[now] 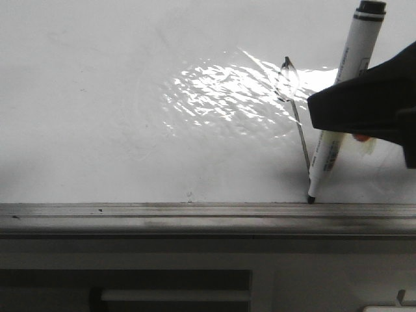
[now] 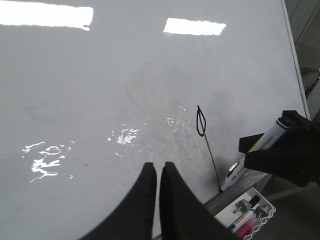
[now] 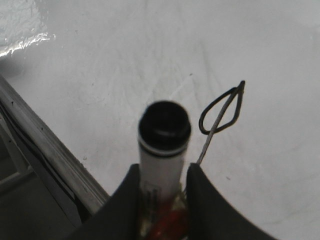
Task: Write number 9 on whiteboard
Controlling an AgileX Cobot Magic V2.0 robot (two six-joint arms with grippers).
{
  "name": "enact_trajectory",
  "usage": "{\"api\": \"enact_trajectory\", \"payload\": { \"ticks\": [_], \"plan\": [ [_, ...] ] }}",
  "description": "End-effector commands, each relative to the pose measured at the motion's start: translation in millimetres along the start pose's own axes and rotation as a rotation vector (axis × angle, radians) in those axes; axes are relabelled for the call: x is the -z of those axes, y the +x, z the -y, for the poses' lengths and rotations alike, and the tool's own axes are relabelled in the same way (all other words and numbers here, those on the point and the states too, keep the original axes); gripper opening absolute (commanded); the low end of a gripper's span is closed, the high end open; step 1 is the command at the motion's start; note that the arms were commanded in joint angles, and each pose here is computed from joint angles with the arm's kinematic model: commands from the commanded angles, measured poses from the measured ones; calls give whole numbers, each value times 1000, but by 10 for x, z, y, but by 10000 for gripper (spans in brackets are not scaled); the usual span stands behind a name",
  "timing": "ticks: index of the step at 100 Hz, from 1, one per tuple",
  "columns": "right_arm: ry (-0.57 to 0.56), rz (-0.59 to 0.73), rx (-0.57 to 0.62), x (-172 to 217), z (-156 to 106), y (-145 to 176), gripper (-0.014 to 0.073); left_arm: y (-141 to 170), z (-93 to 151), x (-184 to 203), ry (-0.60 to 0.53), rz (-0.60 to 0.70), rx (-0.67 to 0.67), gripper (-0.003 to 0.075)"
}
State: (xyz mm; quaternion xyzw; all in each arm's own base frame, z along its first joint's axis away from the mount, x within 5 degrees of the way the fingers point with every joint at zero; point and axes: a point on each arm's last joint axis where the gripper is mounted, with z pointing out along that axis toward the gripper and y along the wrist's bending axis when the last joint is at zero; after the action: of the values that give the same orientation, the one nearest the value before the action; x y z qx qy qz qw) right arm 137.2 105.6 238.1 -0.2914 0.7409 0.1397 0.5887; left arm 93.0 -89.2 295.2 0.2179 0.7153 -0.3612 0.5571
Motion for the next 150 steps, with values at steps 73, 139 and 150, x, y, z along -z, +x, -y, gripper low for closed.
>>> {"api": "enact_trajectory", "payload": {
  "ticks": [73, 139, 150],
  "plan": [
    [-122, 240, 40, 443, -25, -1001, -43, -50, 87, -52, 97, -42, -49, 114],
    [-367, 247, 109, 507, -399, -1185, -69, -275, 382, -793, 717, -172, -419, 359],
    [-368, 240, 110, 494, -405, -1179, -69, -165, 508, -872, 792, -211, -422, 358]
  ]
}}
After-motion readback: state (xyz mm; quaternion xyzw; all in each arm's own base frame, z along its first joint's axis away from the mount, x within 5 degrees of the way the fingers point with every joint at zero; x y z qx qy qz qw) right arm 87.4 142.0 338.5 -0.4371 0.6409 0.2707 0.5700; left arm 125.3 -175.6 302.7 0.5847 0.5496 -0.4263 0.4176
